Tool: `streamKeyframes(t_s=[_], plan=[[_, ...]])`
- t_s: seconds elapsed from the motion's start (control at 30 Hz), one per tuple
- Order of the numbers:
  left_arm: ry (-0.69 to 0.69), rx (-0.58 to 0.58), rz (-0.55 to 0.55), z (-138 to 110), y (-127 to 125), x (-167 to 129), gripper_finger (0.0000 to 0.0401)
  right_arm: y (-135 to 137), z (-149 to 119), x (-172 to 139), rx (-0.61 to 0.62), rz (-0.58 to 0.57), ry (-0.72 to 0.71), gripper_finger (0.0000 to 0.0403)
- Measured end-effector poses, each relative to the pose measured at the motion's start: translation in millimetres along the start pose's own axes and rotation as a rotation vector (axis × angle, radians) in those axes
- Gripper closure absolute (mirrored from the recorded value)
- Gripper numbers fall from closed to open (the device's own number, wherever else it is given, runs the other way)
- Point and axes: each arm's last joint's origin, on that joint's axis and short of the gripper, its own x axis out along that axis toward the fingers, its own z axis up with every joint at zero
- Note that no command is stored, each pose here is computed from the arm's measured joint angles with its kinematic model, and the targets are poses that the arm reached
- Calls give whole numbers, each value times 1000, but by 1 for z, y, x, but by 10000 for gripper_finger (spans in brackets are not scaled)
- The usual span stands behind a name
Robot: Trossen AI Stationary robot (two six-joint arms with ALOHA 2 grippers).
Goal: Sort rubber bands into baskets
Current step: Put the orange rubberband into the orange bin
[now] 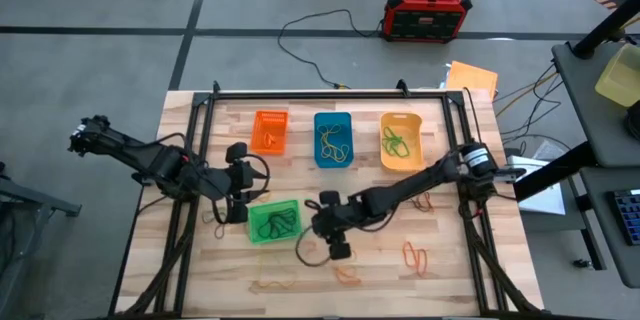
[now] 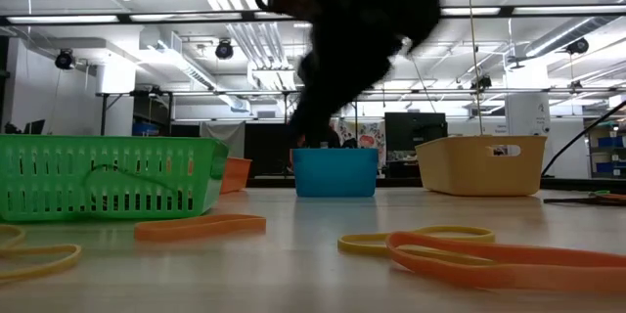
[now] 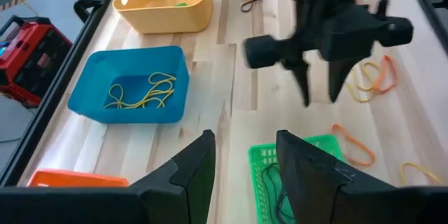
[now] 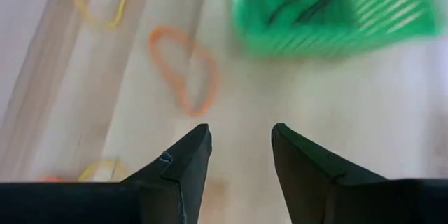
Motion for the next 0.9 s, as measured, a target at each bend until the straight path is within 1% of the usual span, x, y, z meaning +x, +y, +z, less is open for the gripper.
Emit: streamKeyframes(t_s=[0.07, 0.17, 0.23, 0.33, 0.47, 0.67, 0.8, 0.9], plan=[[4, 1, 7, -2, 0, 2, 265, 8, -8, 8, -15, 13, -7, 258], [3, 2, 7, -2, -1, 3, 265, 18, -15, 17, -31, 34, -77, 261], [4, 2, 7, -2, -1, 4, 265, 22, -15, 22, -20, 39, -135, 257], [2, 2, 6, -2, -2, 5, 265, 22, -17, 34, 3, 25, -165, 246], [-2, 1, 5, -2, -2, 5, 265, 22, -24, 53, 5, 14, -172, 229], [-7, 2, -3, -2, -4, 5, 265, 21, -31, 65, 24, -36, -152, 219], [-18, -1, -9, -1, -5, 4, 265, 21, -38, 75, 9, -41, -134, 238], [-21, -2, -11, -1, -5, 4, 265, 22, -43, 82, 2, -42, -113, 274]])
